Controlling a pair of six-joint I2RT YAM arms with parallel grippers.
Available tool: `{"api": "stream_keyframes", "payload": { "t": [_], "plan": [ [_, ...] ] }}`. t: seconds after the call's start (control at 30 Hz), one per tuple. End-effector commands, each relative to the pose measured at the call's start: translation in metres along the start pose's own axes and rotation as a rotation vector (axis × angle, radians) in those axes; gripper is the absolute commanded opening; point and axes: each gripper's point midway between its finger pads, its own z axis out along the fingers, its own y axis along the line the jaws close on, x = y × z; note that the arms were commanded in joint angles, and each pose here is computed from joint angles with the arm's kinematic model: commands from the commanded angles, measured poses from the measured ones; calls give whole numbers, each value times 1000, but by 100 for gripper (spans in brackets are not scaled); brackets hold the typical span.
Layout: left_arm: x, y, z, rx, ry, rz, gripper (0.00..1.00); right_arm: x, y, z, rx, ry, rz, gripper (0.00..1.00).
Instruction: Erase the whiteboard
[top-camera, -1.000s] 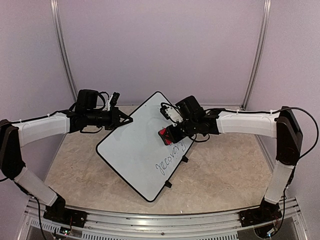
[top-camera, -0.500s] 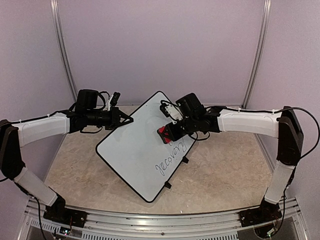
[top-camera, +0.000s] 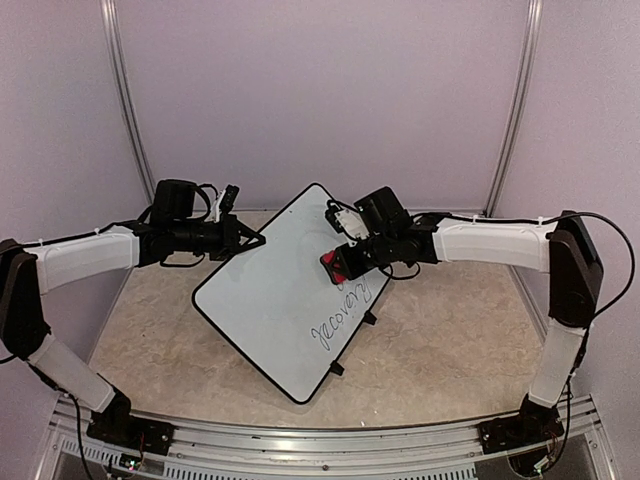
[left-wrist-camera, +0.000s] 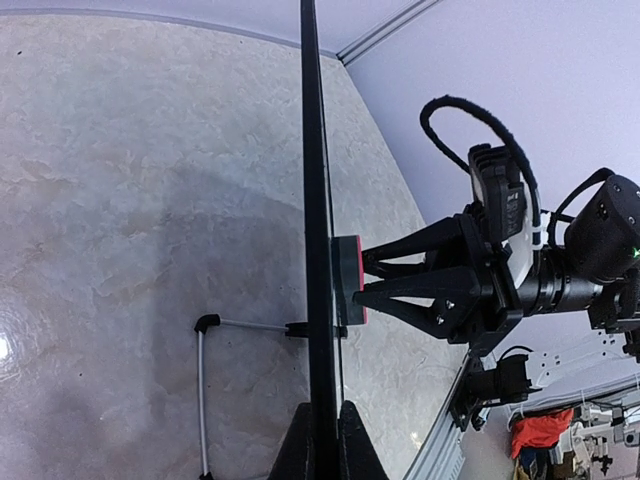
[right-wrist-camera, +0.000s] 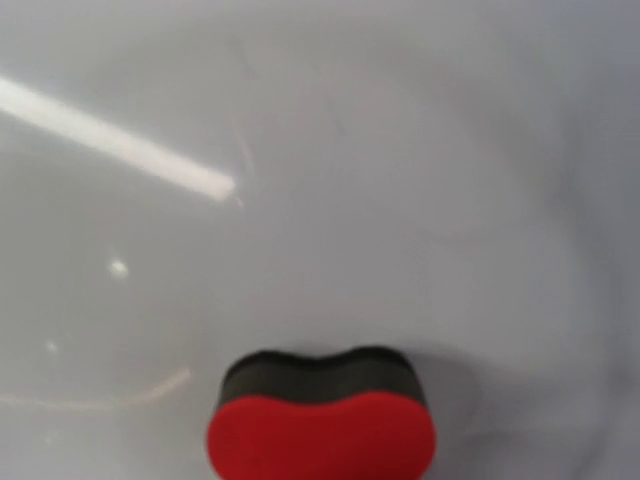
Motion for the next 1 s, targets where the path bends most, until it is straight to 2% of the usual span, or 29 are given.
{"api": "stream_keyframes", "payload": {
  "t": [0.0,0.17,0.3,0.7,0.8,0.97],
  "plan": [
    [-5,-11,-3,42,-29,101,0,57,-14,-3,30,124,31,21],
    [-6,-12,-4,44,-32,102,0,89,-12,-15,5,157,58,21],
    [-6,-13,-5,45,-35,103,0,98,-3,-20,-43,154,81,21],
    [-6,-12,-5,41,-36,104,0,34,1,-9,-36,60,19,21],
    [-6,-11,-5,40,-36,103,0,38,3,-7,-49,67,24,21],
    [-7,-11,-6,41,-38,101,0,69,3,-13,-63,109,48,21]
  ]
}}
